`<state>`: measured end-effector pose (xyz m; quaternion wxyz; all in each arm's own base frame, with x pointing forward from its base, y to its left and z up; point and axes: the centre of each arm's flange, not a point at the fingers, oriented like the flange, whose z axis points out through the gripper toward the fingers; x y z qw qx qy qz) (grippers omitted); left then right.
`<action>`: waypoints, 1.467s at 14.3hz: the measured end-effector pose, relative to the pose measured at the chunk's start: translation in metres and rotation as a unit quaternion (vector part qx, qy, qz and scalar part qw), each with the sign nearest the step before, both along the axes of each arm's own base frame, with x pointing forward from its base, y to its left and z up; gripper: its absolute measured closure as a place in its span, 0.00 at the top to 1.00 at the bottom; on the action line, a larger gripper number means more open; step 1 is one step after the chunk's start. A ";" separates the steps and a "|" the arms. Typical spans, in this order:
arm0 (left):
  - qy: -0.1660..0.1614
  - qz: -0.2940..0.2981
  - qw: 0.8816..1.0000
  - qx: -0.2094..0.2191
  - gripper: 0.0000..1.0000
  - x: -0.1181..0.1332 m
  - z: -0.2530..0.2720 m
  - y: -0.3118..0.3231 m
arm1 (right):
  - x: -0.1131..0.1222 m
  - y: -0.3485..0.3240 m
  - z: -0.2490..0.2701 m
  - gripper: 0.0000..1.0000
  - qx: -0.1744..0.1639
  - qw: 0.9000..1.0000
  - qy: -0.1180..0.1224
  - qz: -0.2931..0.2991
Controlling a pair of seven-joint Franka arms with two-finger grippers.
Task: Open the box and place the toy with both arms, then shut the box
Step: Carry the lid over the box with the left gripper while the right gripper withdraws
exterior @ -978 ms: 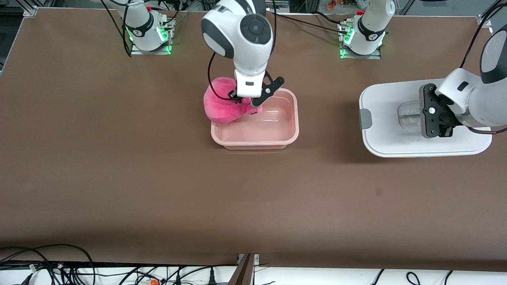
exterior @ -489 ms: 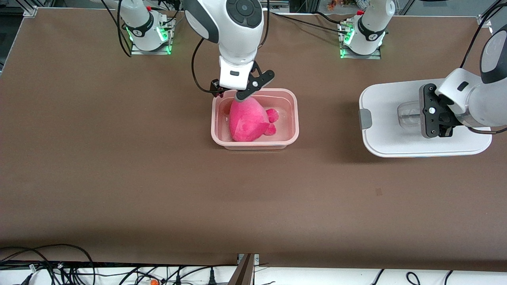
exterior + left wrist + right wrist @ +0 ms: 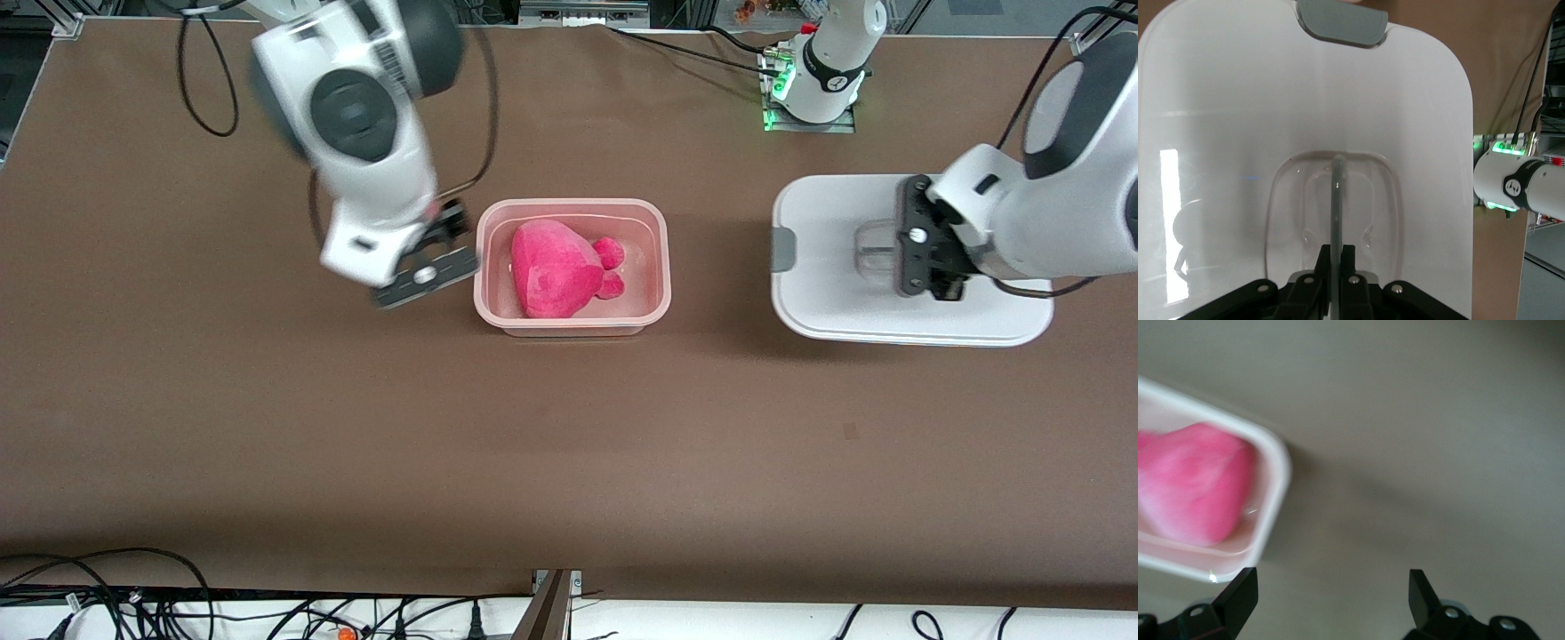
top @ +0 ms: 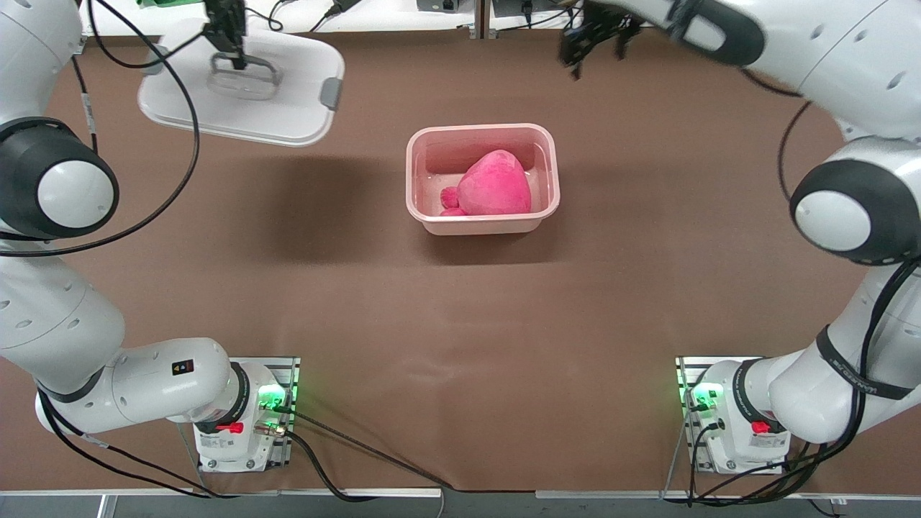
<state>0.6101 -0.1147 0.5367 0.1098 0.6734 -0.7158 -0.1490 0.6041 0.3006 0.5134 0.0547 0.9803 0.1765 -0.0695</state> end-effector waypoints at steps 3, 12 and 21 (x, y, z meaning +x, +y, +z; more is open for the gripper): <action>0.025 -0.036 0.997 -0.057 0.08 -0.006 -0.021 -0.062 | 0.046 -0.124 -0.001 1.00 0.002 0.996 0.005 -0.088; -0.018 0.016 0.995 -0.099 0.08 -0.040 -0.091 -0.277 | 0.054 -0.250 0.026 1.00 0.005 0.989 0.011 -0.150; -0.055 -0.001 0.994 -0.092 0.08 -0.081 -0.193 -0.389 | 0.025 -0.297 0.067 1.00 -0.009 0.984 0.026 -0.178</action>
